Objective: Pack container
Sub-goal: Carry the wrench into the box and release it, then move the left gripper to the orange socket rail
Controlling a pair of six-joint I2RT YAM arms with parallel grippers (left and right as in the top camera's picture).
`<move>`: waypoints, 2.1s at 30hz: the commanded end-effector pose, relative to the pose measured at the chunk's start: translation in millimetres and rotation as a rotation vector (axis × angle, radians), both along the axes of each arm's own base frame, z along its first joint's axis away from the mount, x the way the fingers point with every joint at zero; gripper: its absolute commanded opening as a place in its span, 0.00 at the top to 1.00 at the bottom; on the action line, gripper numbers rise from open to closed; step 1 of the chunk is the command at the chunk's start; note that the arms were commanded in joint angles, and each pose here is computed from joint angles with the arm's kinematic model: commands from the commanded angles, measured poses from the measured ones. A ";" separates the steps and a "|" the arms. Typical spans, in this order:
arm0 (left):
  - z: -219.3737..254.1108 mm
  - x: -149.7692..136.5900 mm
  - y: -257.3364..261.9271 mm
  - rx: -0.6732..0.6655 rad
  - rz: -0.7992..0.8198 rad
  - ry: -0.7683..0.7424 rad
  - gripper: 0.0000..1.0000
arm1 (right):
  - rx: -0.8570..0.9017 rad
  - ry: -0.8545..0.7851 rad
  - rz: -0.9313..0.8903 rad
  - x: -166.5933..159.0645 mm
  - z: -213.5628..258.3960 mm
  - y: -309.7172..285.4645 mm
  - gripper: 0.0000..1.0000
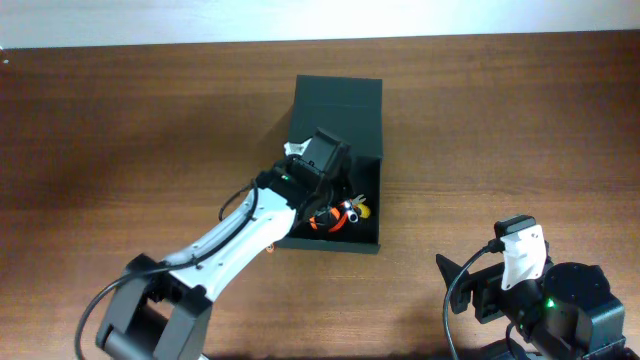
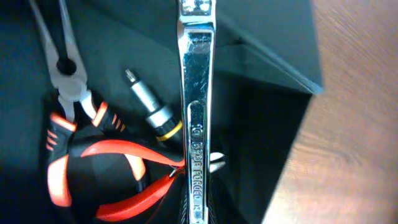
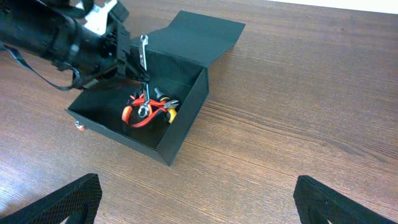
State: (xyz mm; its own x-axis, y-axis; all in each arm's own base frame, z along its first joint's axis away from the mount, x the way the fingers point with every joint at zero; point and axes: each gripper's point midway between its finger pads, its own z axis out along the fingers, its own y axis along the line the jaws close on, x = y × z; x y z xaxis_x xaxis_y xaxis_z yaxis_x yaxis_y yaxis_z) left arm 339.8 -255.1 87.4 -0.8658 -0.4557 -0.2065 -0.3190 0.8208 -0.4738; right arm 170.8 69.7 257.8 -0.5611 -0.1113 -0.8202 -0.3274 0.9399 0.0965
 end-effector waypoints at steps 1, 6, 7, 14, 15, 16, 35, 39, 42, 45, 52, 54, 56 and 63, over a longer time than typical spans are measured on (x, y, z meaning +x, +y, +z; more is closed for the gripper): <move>-4.9 7.8 -0.6 -0.032 0.141 0.036 0.96 | 0.008 -0.002 -0.012 0.6 0.8 -1.0 0.01; -23.1 9.3 4.6 -0.025 0.249 0.086 0.96 | 0.007 -0.002 -0.012 0.6 0.8 -1.1 0.01; -27.5 8.8 4.7 -0.025 0.264 0.100 0.96 | 0.007 -0.002 -0.012 0.6 0.8 -1.1 0.01; -41.2 4.6 5.4 -0.011 0.275 0.140 0.58 | 0.007 -0.002 -0.012 0.6 0.8 -1.1 0.01; -41.1 4.7 5.3 -0.012 0.275 0.140 0.51 | 0.008 -0.002 -0.012 0.6 0.8 -1.0 0.01; -41.1 4.5 5.0 -0.013 0.274 0.141 0.50 | 0.007 -0.002 -0.012 0.6 0.8 -1.1 0.01; 85.4 -55.8 129.4 0.255 0.304 -0.033 0.41 | 0.007 -0.002 -0.012 0.6 0.8 -1.1 0.01; 86.2 -71.1 165.1 0.320 0.332 0.003 0.31 | 0.007 -0.002 -0.012 0.6 0.8 -1.1 0.01; 76.7 -73.2 182.0 0.348 0.355 0.029 0.24 | 0.007 -0.002 -0.012 0.6 0.8 -1.1 0.01; 59.0 -76.5 196.1 0.360 0.395 0.080 0.23 | 0.008 -0.002 -0.012 0.6 0.8 -1.0 0.01; -0.3 -59.1 191.8 0.309 0.295 0.174 0.21 | 0.008 -0.002 -0.012 0.6 0.8 -1.0 0.01; -12.4 -50.6 184.9 0.297 0.249 0.183 0.15 | 0.007 -0.002 -0.012 0.6 0.8 -1.1 0.01; -23.7 -41.9 177.4 0.283 0.206 0.184 0.07 | 0.007 -0.002 -0.012 0.6 0.8 -1.1 0.01; -54.9 -28.5 163.7 0.247 0.176 0.219 0.04 | 0.007 -0.002 -0.012 0.6 0.8 -1.1 0.01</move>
